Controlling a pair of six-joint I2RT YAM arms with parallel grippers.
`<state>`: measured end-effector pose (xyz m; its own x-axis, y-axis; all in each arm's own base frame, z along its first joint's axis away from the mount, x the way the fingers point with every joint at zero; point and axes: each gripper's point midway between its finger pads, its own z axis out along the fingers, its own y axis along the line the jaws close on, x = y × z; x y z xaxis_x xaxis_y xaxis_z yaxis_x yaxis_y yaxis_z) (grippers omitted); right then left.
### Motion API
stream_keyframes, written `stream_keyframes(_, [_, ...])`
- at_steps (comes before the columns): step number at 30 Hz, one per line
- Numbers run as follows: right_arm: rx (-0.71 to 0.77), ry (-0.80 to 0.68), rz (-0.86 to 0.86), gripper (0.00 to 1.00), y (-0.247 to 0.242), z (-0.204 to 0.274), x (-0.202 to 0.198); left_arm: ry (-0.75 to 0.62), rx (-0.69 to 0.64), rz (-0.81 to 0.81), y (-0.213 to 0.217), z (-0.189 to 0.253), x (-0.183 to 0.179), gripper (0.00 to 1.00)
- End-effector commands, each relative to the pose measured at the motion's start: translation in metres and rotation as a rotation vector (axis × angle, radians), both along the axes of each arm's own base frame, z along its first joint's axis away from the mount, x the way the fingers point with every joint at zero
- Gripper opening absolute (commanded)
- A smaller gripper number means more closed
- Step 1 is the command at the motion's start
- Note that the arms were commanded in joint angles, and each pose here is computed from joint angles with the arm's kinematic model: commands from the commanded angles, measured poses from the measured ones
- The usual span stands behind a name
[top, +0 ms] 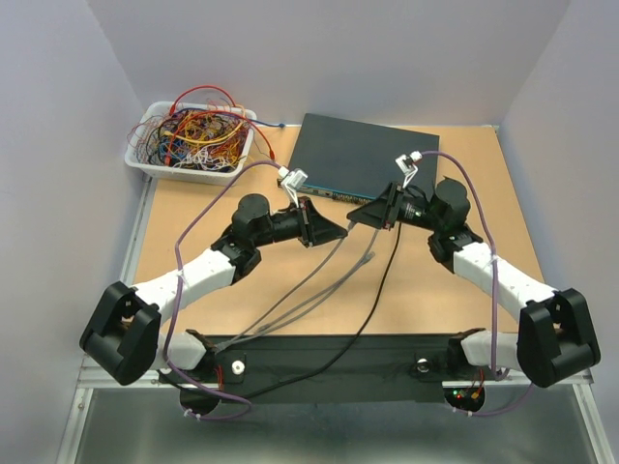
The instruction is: Insert the plug into the switch port
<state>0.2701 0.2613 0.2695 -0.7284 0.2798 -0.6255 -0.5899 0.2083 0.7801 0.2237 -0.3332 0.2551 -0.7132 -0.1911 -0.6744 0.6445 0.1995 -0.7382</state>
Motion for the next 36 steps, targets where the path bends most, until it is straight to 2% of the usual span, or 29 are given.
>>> stream_keyframes(1, [0.029,-0.128,-0.013,0.33,-0.001,0.025,-0.007,-0.074,-0.113,-0.038,0.005,0.034,-0.012,0.0])
stream_keyframes(4, [0.032,-0.136,-0.01,0.27,-0.001,0.027,-0.009,-0.036,-0.143,-0.034,0.006,0.034,-0.011,0.0])
stream_keyframes(7, [0.036,-0.143,-0.016,0.17,-0.001,0.029,-0.011,-0.006,-0.18,-0.036,0.007,0.035,-0.011,0.0])
stream_keyframes(8, [0.038,-0.14,-0.019,0.09,-0.001,0.028,-0.01,-0.015,-0.199,-0.039,0.007,0.039,-0.011,0.0])
stream_keyframes(10, [0.039,-0.131,-0.021,0.03,-0.001,0.027,-0.01,0.015,-0.211,-0.044,0.005,0.037,-0.01,0.01])
stream_keyframes(11, [0.04,-0.127,-0.025,0.01,-0.001,0.027,-0.009,0.015,-0.215,-0.043,0.005,0.037,-0.009,0.07])
stream_keyframes(15, [0.017,-0.062,-0.081,0.01,-0.003,0.018,0.003,0.006,-0.156,0.018,0.002,0.034,0.007,0.48])
stream_keyframes(16, [0.005,-0.05,-0.098,0.0,-0.003,0.016,0.006,-0.004,-0.118,0.055,0.003,0.03,0.014,0.5])
stream_keyframes(17, [-0.033,-0.02,-0.119,0.0,-0.005,0.009,0.01,0.016,-0.019,0.142,0.009,0.01,0.028,0.55])
stream_keyframes(19, [-0.074,0.002,-0.183,0.0,-0.009,0.004,0.021,-0.026,0.035,0.228,0.018,0.019,0.04,0.56])
stream_keyframes(20, [-0.115,0.041,-0.209,0.0,-0.013,-0.007,0.024,0.005,0.11,0.309,0.028,0.006,0.05,0.56])
stream_keyframes(22, [-0.145,0.063,-0.272,0.0,-0.018,-0.008,0.036,-0.049,0.161,0.387,0.04,0.017,0.059,0.55])
stream_keyframes(23, [-0.182,0.121,-0.286,0.01,-0.019,-0.02,0.038,-0.034,0.229,0.47,0.053,0.008,0.067,0.55])
stream_keyframes(26, [-0.22,0.174,-0.33,0.01,-0.023,-0.029,0.046,-0.099,0.338,0.569,0.071,0.012,0.067,0.53])
stream_keyframes(27, [-0.239,0.193,-0.344,0.01,-0.023,-0.035,0.05,-0.128,0.375,0.66,0.083,0.016,0.073,0.53])
stream_keyframes(28, [-0.244,0.191,-0.354,0.0,-0.023,-0.032,0.053,-0.186,0.417,0.648,0.078,0.019,0.065,0.53])
stream_keyframes(29, [-0.276,0.223,-0.362,0.0,-0.023,-0.042,0.054,-0.206,0.471,0.69,0.083,0.015,0.065,0.53])
stream_keyframes(32, [-0.31,0.251,-0.361,0.01,-0.019,-0.045,0.056,-0.265,0.562,0.683,0.077,0.006,0.055,0.51])
stream_keyframes(36, [-0.331,0.267,-0.336,0.0,-0.008,-0.05,0.054,-0.297,0.606,0.66,0.061,-0.005,0.047,0.48])
